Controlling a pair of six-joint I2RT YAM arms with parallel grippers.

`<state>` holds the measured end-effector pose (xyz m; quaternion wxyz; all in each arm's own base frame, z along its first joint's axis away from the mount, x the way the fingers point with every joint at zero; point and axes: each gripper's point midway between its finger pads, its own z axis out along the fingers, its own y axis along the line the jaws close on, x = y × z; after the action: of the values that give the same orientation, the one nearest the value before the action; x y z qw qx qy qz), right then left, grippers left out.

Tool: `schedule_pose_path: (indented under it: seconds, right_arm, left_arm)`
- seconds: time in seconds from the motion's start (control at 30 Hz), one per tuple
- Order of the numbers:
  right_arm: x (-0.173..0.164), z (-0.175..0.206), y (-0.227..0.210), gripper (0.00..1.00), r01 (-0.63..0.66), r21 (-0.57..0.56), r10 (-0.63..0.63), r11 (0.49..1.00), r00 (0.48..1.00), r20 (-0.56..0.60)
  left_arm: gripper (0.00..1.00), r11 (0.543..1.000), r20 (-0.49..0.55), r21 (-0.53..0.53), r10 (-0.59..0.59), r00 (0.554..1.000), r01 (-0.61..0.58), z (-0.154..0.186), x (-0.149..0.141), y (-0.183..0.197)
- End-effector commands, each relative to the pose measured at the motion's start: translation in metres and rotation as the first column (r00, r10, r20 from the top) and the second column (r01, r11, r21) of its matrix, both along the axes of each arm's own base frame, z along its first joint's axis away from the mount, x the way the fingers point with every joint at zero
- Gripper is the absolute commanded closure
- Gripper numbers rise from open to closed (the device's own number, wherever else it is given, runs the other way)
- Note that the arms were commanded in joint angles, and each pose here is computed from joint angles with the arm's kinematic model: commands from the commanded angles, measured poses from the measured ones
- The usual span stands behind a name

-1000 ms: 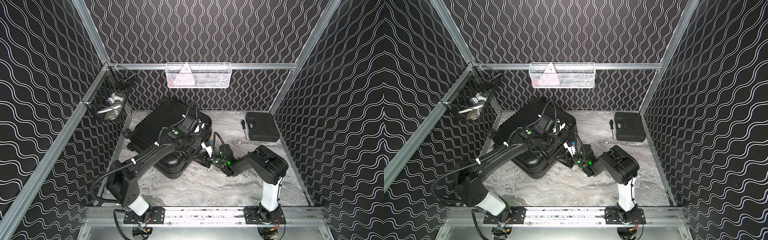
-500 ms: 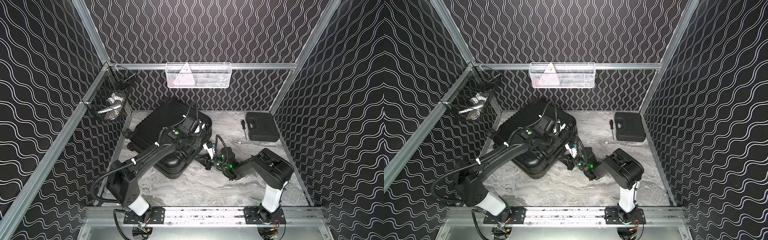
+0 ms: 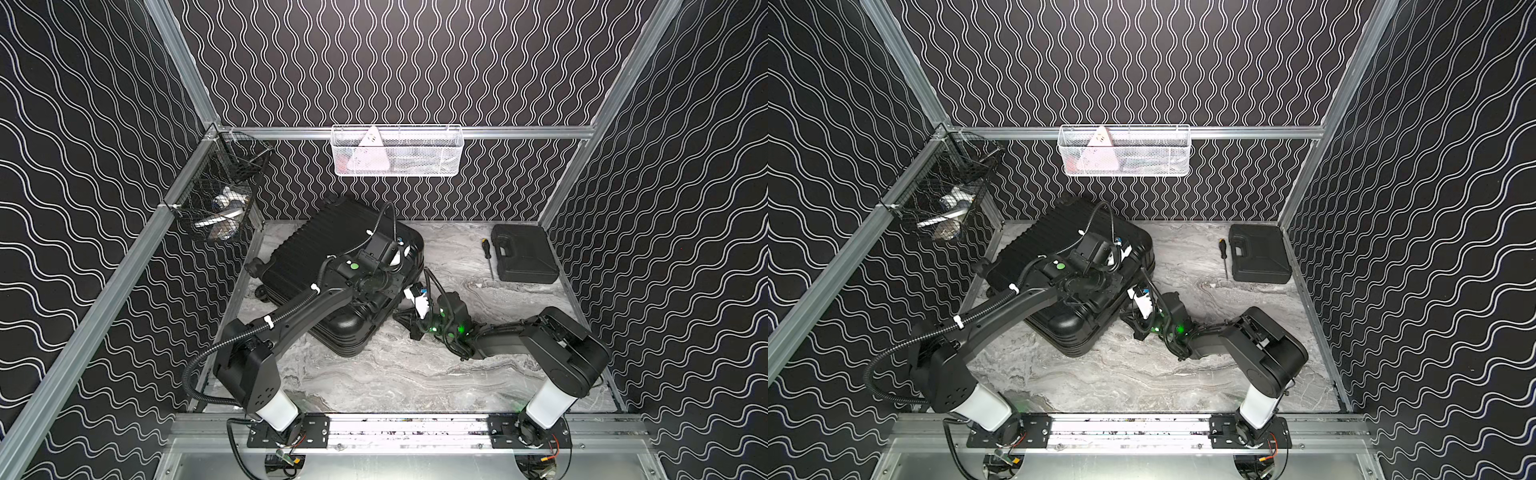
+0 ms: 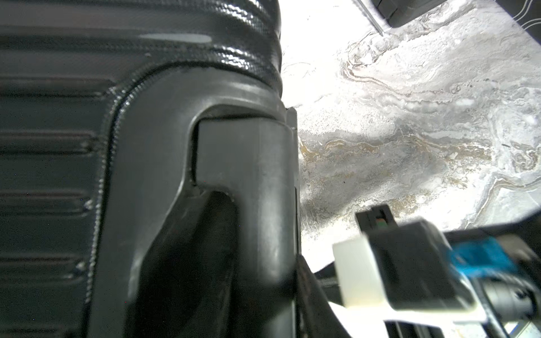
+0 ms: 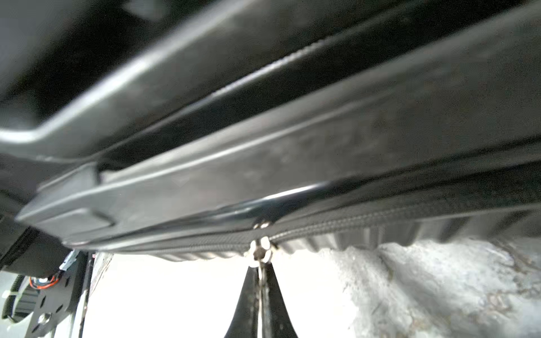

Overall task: Close the suitcase zippers
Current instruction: Zip the zipper on the suitcase.

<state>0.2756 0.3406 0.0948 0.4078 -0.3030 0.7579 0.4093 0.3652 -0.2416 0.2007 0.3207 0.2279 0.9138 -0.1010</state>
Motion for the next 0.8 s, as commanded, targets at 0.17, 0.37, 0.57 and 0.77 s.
schedule_pose_path:
  seconds: [0.17,0.37,0.57,0.77]
  right_arm:
    - [-0.056,0.002,0.039,1.0,-0.154,-0.016,0.154,0.988,0.986,0.063]
    - [-0.085,0.01,0.069,1.0,-0.249,-0.029,0.25,0.968,0.963,0.097]
    - [-0.105,0.018,0.074,1.0,-0.3,-0.018,0.3,0.954,0.951,0.077]
    - [-0.137,0.013,0.08,1.0,-0.409,-0.044,0.41,0.911,0.911,0.035]
  left_arm:
    - [1.0,0.976,0.132,-0.036,0.216,0.968,-0.213,0.014,0.059,0.014]
    - [1.0,0.97,0.146,-0.069,0.241,0.959,-0.234,0.014,0.071,0.008]
    - [1.0,0.96,0.163,-0.068,0.278,0.947,-0.27,0.012,0.083,0.008]
    - [1.0,0.932,0.176,-0.112,0.36,0.916,-0.344,0.01,0.099,0.009]
